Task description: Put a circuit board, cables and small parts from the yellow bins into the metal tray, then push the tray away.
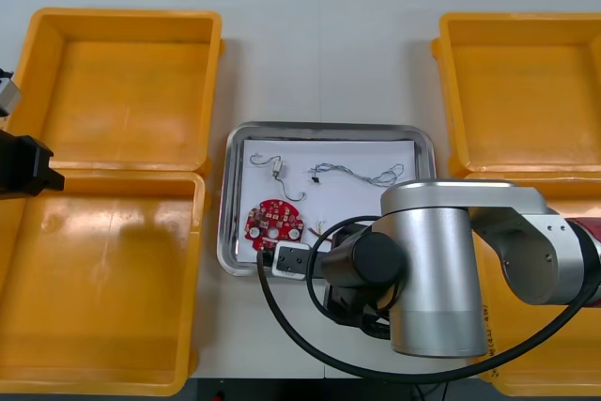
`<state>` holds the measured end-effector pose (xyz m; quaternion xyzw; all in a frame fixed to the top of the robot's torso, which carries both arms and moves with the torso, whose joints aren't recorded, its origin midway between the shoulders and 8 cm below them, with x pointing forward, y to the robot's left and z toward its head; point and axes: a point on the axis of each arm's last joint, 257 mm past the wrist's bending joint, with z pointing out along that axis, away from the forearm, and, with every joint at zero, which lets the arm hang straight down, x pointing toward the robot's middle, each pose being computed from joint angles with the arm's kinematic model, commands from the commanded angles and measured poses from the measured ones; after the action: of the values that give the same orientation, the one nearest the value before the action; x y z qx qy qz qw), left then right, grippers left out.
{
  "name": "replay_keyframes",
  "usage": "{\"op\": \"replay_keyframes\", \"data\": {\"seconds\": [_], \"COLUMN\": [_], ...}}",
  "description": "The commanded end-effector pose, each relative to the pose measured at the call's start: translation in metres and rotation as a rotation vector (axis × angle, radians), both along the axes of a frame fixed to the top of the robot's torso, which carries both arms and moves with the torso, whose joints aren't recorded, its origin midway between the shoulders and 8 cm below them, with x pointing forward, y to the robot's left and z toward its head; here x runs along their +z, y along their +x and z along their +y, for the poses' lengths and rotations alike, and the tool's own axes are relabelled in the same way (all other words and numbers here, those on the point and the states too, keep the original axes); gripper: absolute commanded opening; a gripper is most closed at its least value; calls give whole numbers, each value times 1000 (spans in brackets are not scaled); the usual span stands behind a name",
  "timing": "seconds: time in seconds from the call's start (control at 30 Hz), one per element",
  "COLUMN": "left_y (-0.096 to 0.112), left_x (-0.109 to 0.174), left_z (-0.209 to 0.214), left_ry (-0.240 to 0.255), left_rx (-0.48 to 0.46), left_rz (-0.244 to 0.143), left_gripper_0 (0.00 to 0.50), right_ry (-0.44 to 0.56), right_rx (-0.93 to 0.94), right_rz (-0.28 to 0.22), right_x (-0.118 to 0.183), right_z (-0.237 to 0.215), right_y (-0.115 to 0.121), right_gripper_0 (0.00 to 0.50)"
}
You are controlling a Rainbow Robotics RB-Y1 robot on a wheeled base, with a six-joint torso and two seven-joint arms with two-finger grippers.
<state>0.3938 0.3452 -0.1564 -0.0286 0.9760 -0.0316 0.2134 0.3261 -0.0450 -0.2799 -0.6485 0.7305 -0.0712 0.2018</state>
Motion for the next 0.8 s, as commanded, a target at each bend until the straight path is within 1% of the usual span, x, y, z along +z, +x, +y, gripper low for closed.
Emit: {"op": "replay_keyframes", "data": {"seconds": [0.03, 0.23, 0.43, 0.8], "left_y": [-4, -4, -4, -4], "left_x": [16, 16, 16, 16], "left_z": [15, 15, 15, 15], "left_ry": [86, 86, 86, 86], "left_rx": [-77, -77, -77, -77], "left_rz": [-32, -32, -32, -32], "left_gripper_0": [500, 500, 500, 500], "right_ry": [-32, -57, -90, -106], "right_rx": [107, 121, 139, 125], "right_rz": [-49, -68, -124, -131], "right_x": [1, -10, -24, -27], "right_z": [20, 27, 29, 22], "right_y": [2, 7, 16, 22], "right_gripper_0": [500, 500, 500, 500]}}
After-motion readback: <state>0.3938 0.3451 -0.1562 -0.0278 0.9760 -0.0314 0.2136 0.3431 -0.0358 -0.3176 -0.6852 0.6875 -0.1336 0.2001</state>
